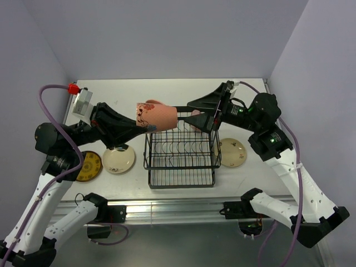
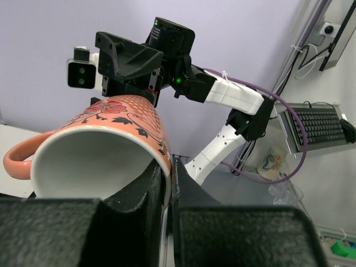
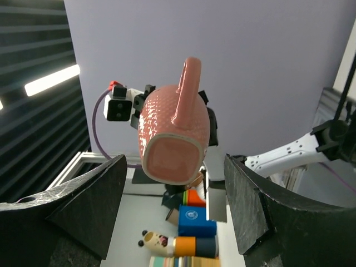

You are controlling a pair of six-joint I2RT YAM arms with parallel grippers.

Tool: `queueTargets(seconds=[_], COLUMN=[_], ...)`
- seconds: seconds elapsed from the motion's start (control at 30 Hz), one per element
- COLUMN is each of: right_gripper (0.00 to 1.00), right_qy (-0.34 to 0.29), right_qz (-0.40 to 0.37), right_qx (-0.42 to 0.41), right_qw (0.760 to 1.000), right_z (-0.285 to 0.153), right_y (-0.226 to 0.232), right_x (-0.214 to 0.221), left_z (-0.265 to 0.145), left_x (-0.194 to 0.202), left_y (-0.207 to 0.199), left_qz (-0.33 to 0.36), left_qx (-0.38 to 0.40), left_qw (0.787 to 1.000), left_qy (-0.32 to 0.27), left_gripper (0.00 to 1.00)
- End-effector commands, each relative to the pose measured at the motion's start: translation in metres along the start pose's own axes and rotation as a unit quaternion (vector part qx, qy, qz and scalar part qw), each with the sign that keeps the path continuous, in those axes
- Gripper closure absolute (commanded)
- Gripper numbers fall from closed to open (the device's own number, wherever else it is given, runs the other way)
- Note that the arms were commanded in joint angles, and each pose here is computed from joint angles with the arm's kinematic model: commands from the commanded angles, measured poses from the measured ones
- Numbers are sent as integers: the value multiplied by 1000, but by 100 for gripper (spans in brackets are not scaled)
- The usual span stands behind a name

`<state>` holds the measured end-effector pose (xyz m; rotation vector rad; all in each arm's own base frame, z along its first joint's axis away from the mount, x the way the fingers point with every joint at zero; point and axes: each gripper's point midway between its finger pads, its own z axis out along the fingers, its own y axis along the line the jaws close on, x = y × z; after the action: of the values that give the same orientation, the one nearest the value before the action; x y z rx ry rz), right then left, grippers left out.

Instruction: Load the mixed dishes into the dish rack

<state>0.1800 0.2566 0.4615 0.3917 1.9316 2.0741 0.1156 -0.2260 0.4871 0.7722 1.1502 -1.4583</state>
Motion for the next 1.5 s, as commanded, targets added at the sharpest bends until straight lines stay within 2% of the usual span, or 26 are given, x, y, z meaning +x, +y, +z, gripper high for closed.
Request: queueTargets(seconds=[0.0, 0.83, 1.47], right_gripper=[22, 22, 22], right_qy=[19, 78, 100], right_qz=[5, 21, 26], right_qx=[-29, -50, -64], right_qw=[999, 995, 993], right_z=[7, 27, 42], right_y=[18, 29, 30], right_x=[12, 59, 68], left_z=[-3, -2, -4], left_x=[-18, -11, -7], left_y=[-26, -28, -31], left_qz=[93, 112, 103], left_qx=[47, 73, 87], left_qw=[994, 991, 991], left_qy=[-27, -16, -20], left_gripper=[100, 100, 100])
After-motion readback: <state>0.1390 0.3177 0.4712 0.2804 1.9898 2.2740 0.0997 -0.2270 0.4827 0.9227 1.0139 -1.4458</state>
